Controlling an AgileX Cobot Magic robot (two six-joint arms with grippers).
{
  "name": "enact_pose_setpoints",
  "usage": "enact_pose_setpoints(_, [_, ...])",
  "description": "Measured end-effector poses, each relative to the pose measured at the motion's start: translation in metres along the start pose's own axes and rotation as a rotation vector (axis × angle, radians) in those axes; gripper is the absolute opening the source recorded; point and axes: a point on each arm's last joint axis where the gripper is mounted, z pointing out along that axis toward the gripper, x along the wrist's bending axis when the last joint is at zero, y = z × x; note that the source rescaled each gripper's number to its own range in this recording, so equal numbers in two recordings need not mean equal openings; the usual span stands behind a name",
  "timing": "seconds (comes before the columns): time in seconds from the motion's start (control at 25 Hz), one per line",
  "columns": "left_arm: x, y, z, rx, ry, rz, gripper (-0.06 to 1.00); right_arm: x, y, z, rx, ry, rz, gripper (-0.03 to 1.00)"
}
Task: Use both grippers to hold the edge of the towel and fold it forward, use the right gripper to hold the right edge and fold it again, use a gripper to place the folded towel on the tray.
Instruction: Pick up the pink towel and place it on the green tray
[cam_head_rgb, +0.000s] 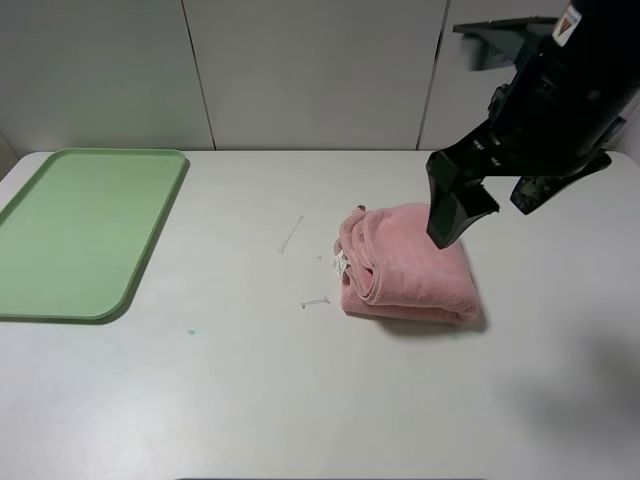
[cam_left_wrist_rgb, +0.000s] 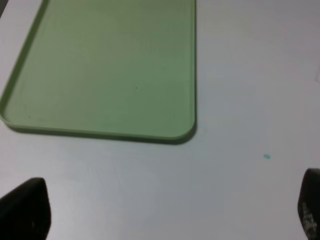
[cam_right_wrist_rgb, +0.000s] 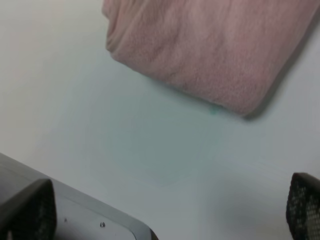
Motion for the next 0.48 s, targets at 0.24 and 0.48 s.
enact_pose_setpoints(0.24, [0.0,0.0,0.0,0.0,0.0,0.0,1.0,-0.001,-0.042,-0.02,-0.056,0.003,-0.006,1.0])
enact_pose_setpoints(0.48, [0.0,0.0,0.0,0.0,0.0,0.0,1.0,-0.004,-0.096,-0.027,-0.097,0.005,-0.009,1.0])
